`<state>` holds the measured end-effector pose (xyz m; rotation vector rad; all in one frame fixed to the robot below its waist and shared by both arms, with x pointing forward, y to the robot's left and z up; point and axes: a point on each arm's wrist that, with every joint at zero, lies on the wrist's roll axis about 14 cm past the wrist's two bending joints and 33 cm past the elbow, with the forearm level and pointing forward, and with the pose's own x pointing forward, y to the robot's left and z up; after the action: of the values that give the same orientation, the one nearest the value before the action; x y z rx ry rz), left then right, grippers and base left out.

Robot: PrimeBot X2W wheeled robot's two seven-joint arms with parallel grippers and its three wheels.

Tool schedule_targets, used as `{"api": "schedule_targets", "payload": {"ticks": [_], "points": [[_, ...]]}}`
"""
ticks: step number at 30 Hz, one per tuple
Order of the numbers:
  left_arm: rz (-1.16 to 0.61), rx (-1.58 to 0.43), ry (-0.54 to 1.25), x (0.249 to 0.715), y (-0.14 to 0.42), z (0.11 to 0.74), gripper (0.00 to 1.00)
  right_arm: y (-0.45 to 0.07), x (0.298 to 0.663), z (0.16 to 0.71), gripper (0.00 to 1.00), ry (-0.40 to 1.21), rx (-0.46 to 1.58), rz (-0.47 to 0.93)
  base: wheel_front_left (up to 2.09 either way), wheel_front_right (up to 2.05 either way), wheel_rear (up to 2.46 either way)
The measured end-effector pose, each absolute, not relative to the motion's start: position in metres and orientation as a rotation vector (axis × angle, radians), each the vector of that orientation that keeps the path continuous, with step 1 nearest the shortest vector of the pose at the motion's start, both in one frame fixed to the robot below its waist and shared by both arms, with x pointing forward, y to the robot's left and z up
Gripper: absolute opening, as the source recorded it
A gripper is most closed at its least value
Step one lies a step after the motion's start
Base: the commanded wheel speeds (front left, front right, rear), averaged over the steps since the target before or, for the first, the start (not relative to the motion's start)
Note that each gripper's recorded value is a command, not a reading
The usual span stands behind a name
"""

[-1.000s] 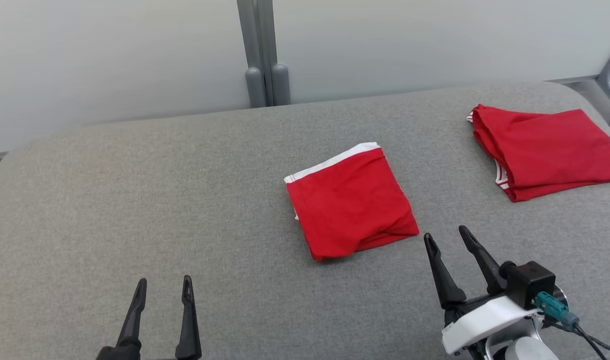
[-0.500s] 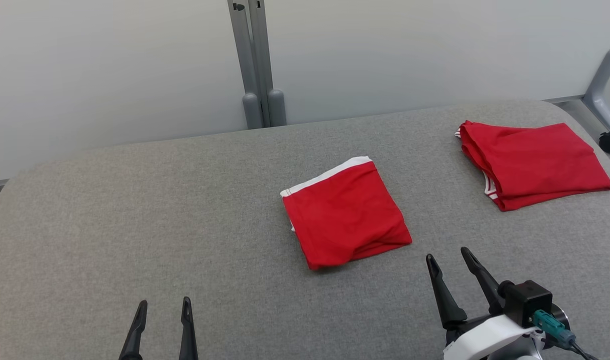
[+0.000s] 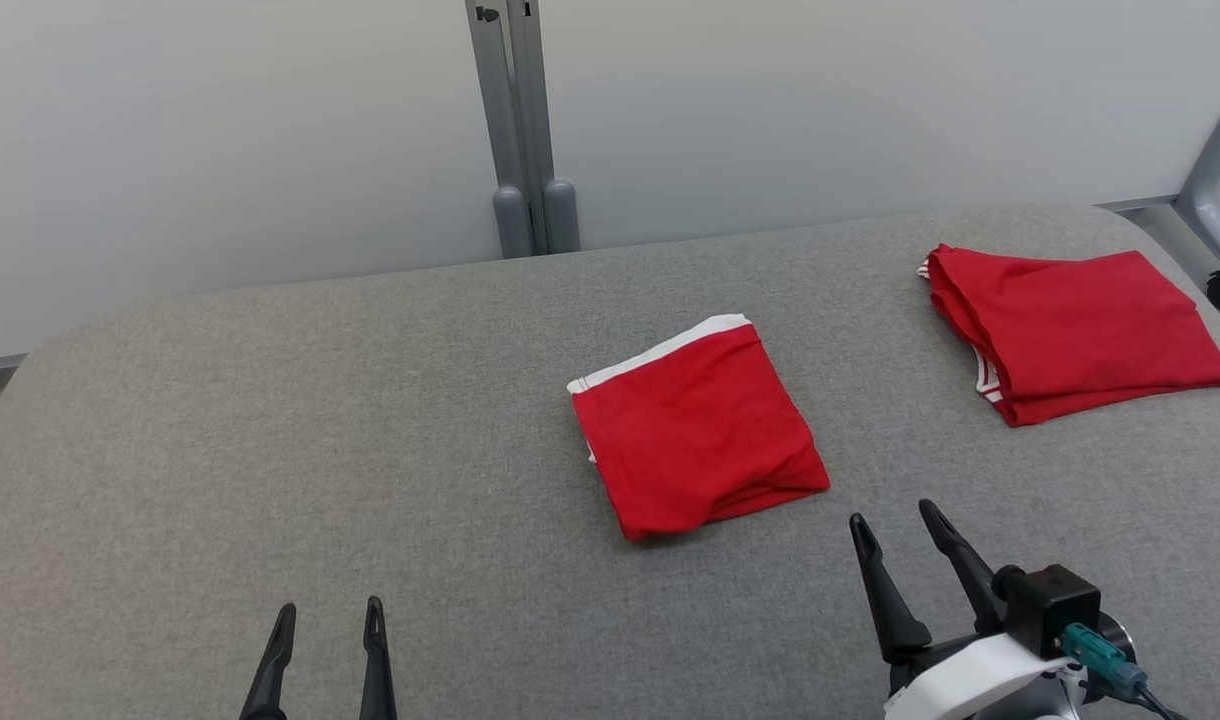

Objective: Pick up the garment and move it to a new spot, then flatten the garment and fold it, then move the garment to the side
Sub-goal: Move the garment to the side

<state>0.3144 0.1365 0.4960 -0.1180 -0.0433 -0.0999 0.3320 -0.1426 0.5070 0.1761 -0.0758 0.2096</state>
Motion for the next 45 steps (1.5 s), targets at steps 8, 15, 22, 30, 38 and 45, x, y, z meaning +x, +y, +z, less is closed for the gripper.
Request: {"api": "schedule_targets", "payload": {"ticks": [8, 15, 22, 30, 38, 45], "points": [[-0.089, -0.112, -0.042, 0.313, 0.140, 0.495, 1.00, -0.138, 0.333, 0.506, 1.00, -0.073, 0.185, 0.219, 0.00, 0.00, 0.00], [-0.084, -0.112, -0.043, 0.313, 0.142, 0.495, 1.00, -0.136, 0.333, 0.506, 1.00, -0.072, 0.186, 0.226, 0.00, 0.00, 0.00], [-0.081, -0.106, -0.041, 0.313, 0.143, 0.494, 1.00, -0.135, 0.332, 0.506, 1.00, -0.070, 0.187, 0.228, 0.00, 0.00, 0.00], [-0.083, -0.107, -0.030, 0.314, 0.142, 0.491, 1.00, -0.133, 0.334, 0.502, 1.00, -0.057, 0.187, 0.234, 0.00, 0.00, 0.00], [-0.093, -0.094, -0.006, 0.319, 0.139, 0.485, 1.00, -0.121, 0.357, 0.501, 1.00, -0.035, 0.251, 0.271, 0.00, 0.00, 0.00], [-0.116, -0.097, -0.006, 0.337, 0.132, 0.485, 1.00, -0.122, 0.400, 0.488, 1.00, 0.060, 0.328, 0.330, 0.00, 0.00, 0.00]]}}
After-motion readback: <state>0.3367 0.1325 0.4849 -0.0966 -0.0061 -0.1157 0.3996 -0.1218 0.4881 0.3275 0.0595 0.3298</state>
